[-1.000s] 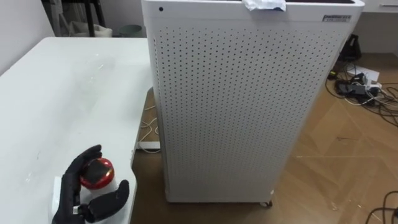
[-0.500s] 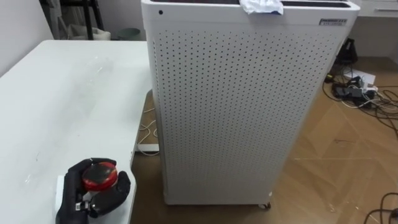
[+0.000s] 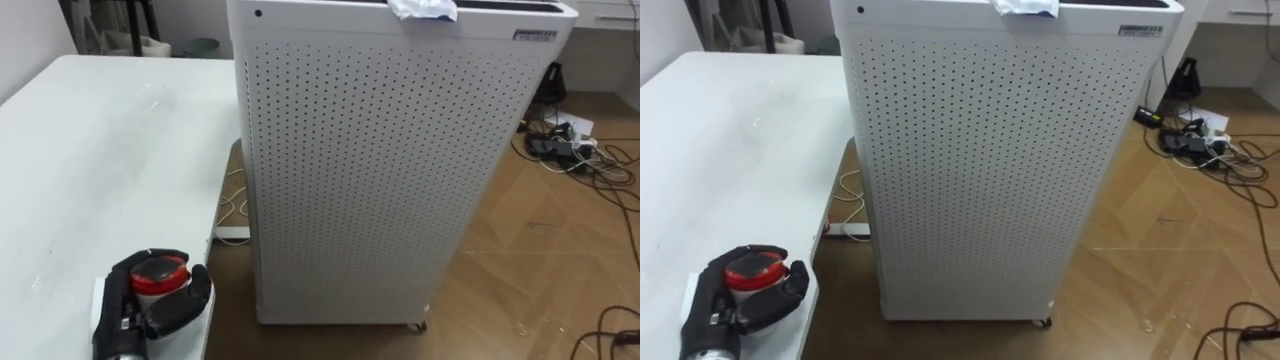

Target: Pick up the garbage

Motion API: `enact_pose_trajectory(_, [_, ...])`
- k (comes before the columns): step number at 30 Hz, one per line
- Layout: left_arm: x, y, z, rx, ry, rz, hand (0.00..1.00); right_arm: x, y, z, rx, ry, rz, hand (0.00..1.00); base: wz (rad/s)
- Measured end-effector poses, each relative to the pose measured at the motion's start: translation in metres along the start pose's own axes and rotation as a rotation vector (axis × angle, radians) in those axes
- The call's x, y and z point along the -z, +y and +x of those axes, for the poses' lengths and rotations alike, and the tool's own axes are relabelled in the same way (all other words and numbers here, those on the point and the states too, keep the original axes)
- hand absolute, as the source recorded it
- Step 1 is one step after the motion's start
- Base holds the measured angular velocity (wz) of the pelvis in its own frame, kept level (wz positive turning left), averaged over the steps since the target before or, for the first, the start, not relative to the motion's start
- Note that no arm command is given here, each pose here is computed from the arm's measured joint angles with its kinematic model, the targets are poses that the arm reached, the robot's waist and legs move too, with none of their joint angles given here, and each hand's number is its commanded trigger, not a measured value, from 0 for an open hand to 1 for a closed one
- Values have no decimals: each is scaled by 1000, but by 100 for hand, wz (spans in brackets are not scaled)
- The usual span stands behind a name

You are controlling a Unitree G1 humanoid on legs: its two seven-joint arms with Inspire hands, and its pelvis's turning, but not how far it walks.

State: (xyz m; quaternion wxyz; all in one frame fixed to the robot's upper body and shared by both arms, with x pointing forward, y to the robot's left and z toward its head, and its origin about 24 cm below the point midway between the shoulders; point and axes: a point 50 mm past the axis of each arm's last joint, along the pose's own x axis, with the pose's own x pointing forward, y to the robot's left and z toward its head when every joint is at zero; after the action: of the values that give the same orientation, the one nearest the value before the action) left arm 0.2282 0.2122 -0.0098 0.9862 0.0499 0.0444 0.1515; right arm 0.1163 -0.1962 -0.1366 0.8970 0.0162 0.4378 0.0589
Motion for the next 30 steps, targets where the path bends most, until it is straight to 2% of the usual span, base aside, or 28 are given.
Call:
enact_pose_trajectory(4, [-12,-16,-2,92,-39,-35,100,-24,-1,7,17,-69,-21,100,-1])
enact_pose_trajectory(9, [-41,-45,-8,264,-152,-88,100,-59,4,14,17,-182,-32,100,-3])
enact_pose_trajectory(14, [-44,-62,-13,415,-144,-152,100,-88,8,16,3,-283,24,100,-8])
enact_pose_trajectory(22, [-43,-77,-21,560,-134,-145,100,-100,8,20,19,-309,55,100,-1])
enact_pose_trajectory(26, [-42,-93,-30,668,-120,-140,100,-109,16,25,4,-311,51,100,-4])
enact_pose_trajectory(28, [-40,-101,-35,724,-102,-136,17,-109,20,26,-8,-310,45,100,-8])
enact_pose_trajectory(29, [-38,-105,-38,746,-91,-133,0,-110,23,27,-18,-309,34,100,-9])
enact_pose_trajectory(30, [-38,-107,-39,761,-87,-134,0,-111,24,27,-22,-312,34,100,-7])
